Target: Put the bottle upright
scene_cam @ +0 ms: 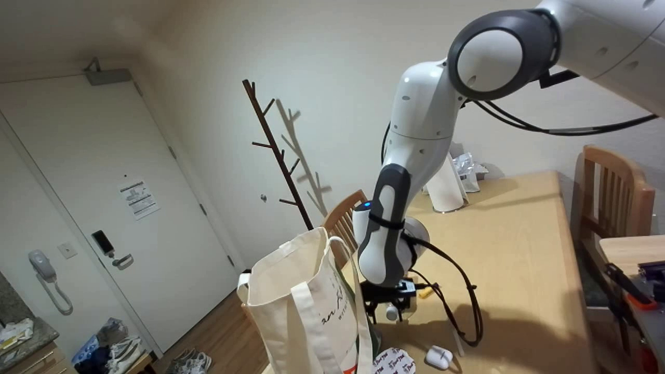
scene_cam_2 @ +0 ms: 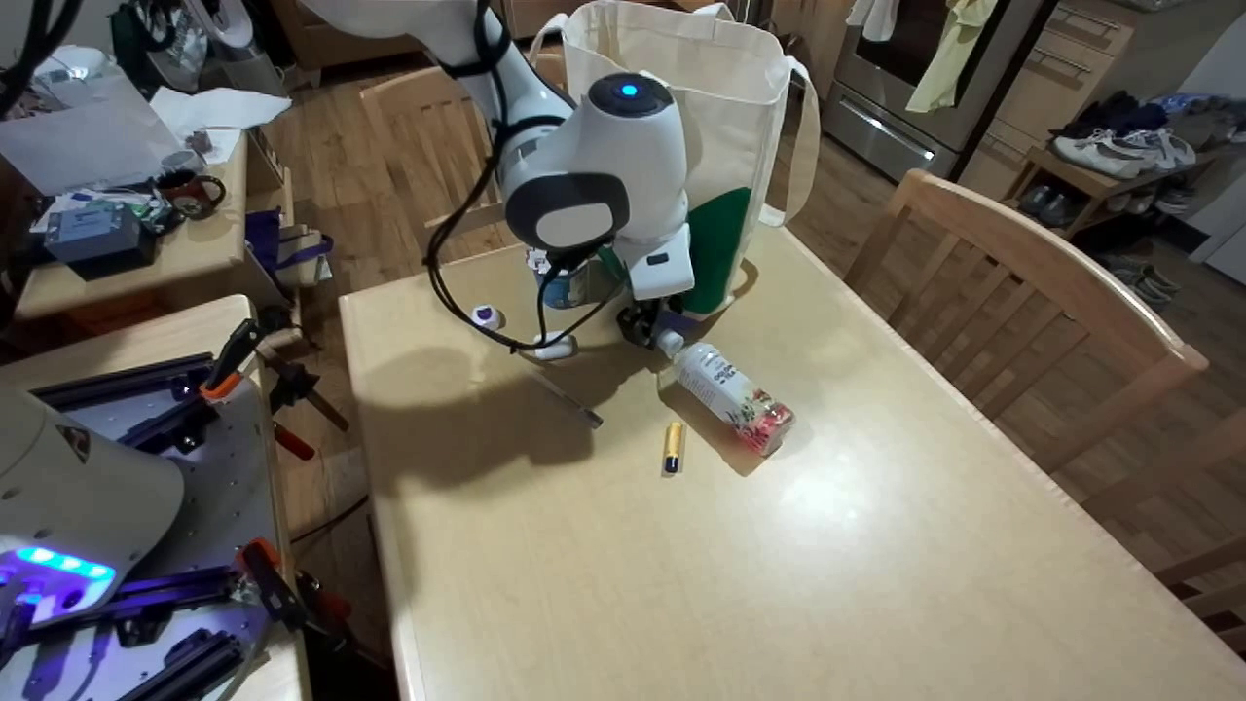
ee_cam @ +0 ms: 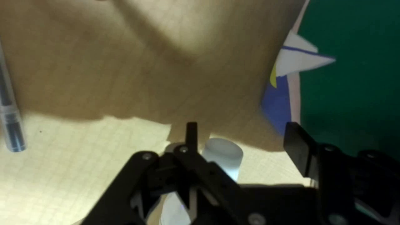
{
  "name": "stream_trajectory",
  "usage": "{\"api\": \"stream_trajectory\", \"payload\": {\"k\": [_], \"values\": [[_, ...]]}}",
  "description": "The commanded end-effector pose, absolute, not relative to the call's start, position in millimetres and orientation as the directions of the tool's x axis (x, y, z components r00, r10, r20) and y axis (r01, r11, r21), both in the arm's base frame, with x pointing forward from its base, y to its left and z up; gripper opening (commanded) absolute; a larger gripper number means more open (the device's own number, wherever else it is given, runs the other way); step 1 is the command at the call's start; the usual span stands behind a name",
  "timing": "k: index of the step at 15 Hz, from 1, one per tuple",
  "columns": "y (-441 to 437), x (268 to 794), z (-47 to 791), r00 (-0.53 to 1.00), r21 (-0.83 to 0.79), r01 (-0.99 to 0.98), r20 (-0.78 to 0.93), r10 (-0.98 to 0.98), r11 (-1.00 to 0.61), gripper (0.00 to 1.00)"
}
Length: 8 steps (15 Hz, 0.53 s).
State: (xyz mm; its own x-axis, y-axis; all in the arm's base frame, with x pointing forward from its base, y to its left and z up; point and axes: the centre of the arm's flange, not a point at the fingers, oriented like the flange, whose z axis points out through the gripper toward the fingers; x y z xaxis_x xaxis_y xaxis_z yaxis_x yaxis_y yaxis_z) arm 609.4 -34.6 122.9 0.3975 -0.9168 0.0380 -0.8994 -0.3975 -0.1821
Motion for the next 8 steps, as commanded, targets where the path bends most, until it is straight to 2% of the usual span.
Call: {"api": "stream_trajectory", "payload": {"k": [1,8], "values": [[-44,604,135,0.447,-0.149,-0.886,-0.025,-0.894,-0.439,1.00],[-61,608,136,0.491,-0.001,-0.867,-0.179,-0.853,-0.499,1.00]]}}
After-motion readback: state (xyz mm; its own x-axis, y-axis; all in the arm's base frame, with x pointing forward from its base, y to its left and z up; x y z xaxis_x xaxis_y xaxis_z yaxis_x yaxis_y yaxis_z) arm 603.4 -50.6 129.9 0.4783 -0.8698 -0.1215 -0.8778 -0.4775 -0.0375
